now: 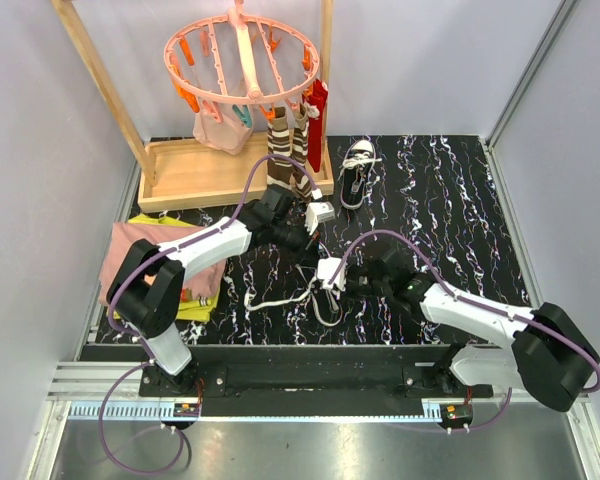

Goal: Tie the shoes

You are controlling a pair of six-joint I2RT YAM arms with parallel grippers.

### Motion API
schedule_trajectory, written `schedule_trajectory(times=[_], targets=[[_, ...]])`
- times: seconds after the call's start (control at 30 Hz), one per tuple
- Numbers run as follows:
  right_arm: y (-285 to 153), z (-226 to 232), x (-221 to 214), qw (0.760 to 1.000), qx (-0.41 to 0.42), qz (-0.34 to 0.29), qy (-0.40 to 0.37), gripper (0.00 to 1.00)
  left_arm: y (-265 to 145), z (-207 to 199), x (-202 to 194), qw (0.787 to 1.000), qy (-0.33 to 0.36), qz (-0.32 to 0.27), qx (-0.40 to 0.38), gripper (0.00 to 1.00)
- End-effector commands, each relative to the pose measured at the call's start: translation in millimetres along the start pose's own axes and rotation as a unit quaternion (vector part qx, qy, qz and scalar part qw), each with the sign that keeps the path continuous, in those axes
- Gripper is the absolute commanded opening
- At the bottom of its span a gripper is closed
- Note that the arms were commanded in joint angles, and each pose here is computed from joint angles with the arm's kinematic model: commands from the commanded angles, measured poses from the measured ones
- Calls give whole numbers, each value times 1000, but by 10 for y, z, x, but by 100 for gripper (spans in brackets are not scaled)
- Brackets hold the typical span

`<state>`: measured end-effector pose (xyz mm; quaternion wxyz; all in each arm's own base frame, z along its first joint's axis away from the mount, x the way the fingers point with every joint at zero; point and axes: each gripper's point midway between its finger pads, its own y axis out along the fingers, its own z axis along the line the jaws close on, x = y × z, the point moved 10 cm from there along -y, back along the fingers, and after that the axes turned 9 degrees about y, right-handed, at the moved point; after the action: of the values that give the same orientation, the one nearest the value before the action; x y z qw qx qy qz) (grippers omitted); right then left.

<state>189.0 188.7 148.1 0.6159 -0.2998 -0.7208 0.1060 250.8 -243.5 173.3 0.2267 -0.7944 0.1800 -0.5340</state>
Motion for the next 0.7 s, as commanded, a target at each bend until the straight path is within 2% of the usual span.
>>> schedule_trajectory(times=[0.0, 0.3, 0.67], targets=[[40, -182, 226, 998, -42, -43, -24, 0, -91, -92, 169, 999, 22, -33, -12, 0], [-83, -137, 263, 997, -42, -61, -35, 0, -96, -97, 132, 999, 16, -32, -13, 0], [157, -174, 173, 998, -20, -43, -32, 0, -110, -116, 84, 1000, 4, -27, -8, 0]])
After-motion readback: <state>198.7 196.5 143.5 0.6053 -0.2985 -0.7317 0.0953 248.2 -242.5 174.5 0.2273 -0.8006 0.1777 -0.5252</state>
